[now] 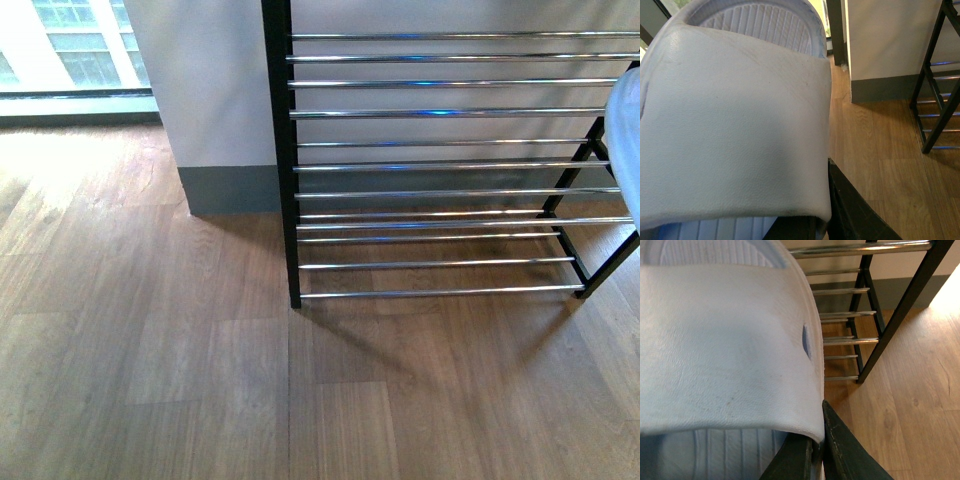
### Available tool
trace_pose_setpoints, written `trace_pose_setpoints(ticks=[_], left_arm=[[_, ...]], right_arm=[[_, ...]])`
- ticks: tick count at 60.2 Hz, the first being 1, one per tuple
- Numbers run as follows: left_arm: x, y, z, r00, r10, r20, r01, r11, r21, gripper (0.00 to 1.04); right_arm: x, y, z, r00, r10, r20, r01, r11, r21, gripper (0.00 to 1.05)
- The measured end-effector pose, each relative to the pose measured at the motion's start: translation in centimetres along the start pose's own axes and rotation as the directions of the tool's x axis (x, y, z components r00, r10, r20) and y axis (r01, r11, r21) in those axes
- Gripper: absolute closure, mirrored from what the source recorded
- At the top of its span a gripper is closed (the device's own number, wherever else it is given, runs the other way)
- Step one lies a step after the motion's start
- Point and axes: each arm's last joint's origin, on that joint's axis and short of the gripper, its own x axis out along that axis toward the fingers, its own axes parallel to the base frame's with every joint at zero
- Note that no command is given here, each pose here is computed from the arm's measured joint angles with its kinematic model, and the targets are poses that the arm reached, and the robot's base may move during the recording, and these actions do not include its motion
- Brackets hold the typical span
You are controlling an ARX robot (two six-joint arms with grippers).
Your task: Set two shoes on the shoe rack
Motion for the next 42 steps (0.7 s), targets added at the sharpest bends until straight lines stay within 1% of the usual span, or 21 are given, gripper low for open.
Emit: trace_pose_setpoints(ticks=[15, 42], left_arm=[[-0.01, 0.02, 0.00, 1.000, 0.007, 0.001, -0.007, 1.000, 0.000, 1.03], [-0.01, 0.02, 0.00, 1.000, 0.006, 0.001, -0.006, 1.000, 0.000, 1.03]], right_arm=[[0.02, 0.21, 0.00, 1.000, 0.016, 0.001, -0.016, 1.000, -0.004, 1.03], [0.02, 0.16, 0.00, 1.000, 0.009, 0.000, -0.009, 1.000, -0.003, 1.03]])
